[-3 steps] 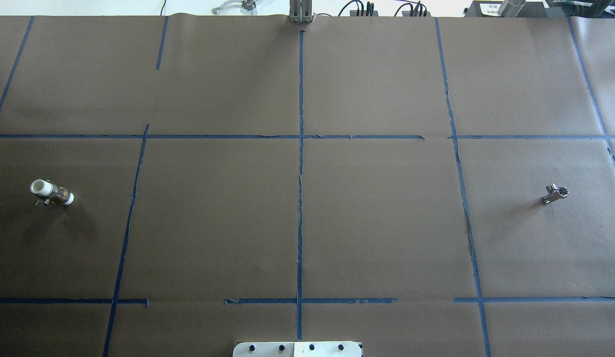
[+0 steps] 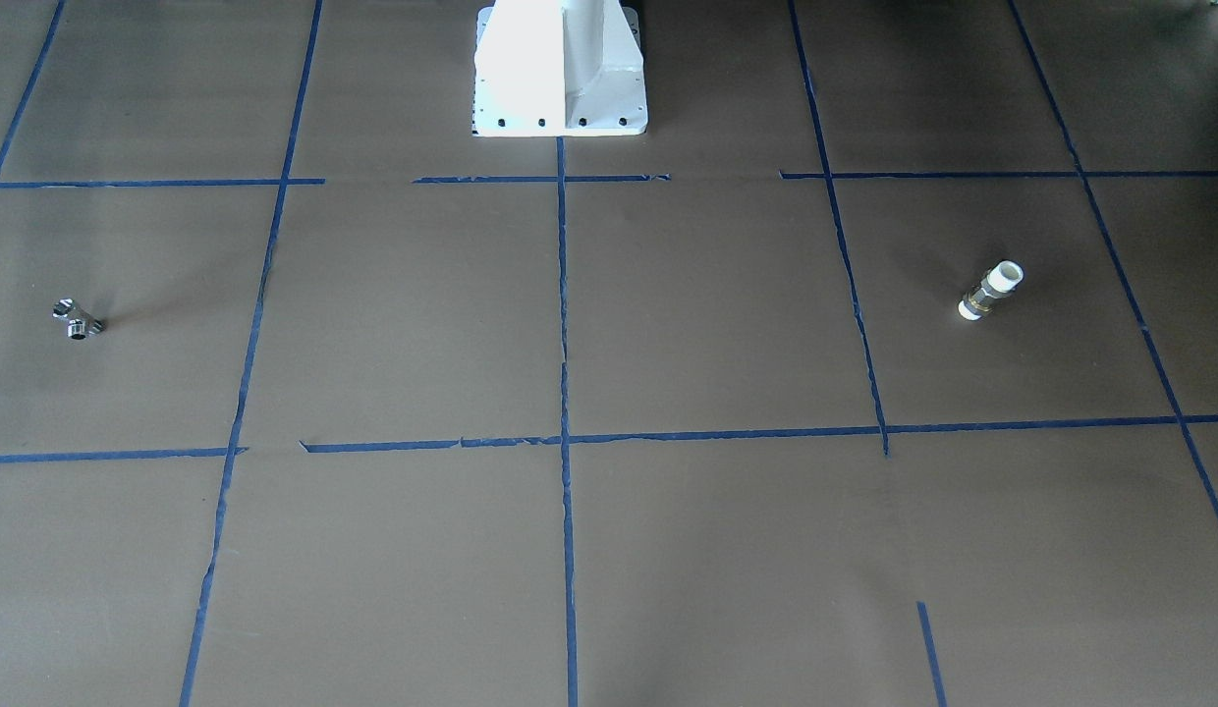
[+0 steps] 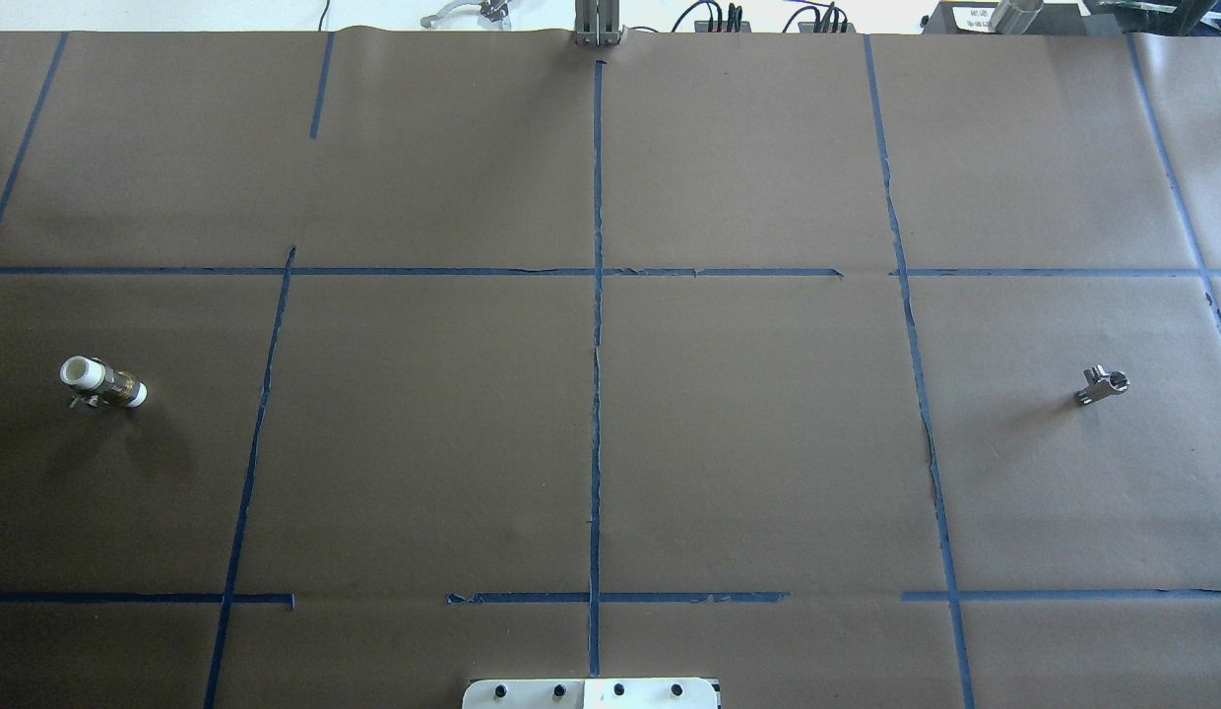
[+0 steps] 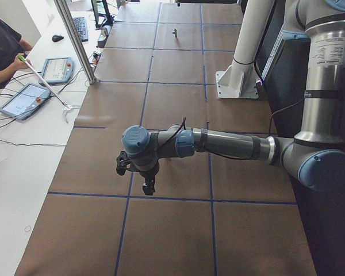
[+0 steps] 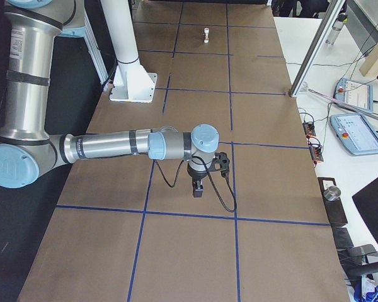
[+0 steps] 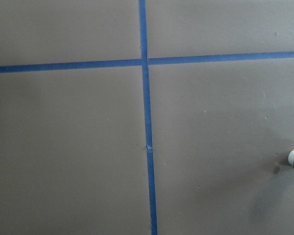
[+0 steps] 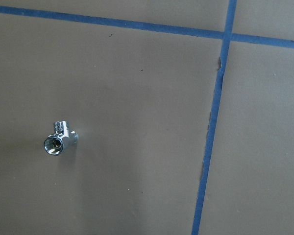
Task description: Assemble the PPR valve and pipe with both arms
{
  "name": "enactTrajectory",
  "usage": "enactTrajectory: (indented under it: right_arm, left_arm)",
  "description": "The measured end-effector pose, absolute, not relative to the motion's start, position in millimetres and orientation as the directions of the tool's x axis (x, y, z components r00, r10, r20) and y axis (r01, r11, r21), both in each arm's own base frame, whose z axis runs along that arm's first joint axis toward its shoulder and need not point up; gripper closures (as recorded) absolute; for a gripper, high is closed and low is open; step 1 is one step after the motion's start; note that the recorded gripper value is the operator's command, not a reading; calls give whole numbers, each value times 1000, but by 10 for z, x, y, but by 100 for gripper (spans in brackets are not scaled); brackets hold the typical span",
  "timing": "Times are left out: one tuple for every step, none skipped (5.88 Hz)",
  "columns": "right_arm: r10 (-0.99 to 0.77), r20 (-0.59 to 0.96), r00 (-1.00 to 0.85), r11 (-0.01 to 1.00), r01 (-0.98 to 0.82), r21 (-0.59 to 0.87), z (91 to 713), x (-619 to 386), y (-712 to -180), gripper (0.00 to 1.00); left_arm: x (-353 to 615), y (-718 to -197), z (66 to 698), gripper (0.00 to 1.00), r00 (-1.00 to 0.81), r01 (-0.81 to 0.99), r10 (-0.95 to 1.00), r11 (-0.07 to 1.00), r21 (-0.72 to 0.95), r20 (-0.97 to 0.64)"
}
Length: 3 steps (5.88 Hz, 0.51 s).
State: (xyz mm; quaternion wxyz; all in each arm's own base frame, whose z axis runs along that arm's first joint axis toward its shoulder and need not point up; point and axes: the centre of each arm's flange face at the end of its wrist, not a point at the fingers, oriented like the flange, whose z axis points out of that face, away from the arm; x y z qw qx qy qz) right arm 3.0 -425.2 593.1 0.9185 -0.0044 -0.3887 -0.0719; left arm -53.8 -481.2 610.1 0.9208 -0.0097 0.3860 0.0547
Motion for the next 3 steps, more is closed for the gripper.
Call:
enactTrajectory:
  right_arm:
    - [-132, 715, 686, 990, 134, 55, 5895, 28, -4277, 0]
    - [-134, 720, 681, 989, 132, 58, 5869, 22, -4289, 0]
    - [-134, 727, 674, 989, 132, 60, 5852, 13, -4296, 0]
  left_arm:
    - [-588, -4825, 6047, 0, 750, -118, 118, 992, 44, -650]
    - [-612, -4824, 6017, 0, 772, -122, 128, 991, 53, -623]
    - [-605, -4817, 5969, 0, 767, -121, 136, 990, 66, -627]
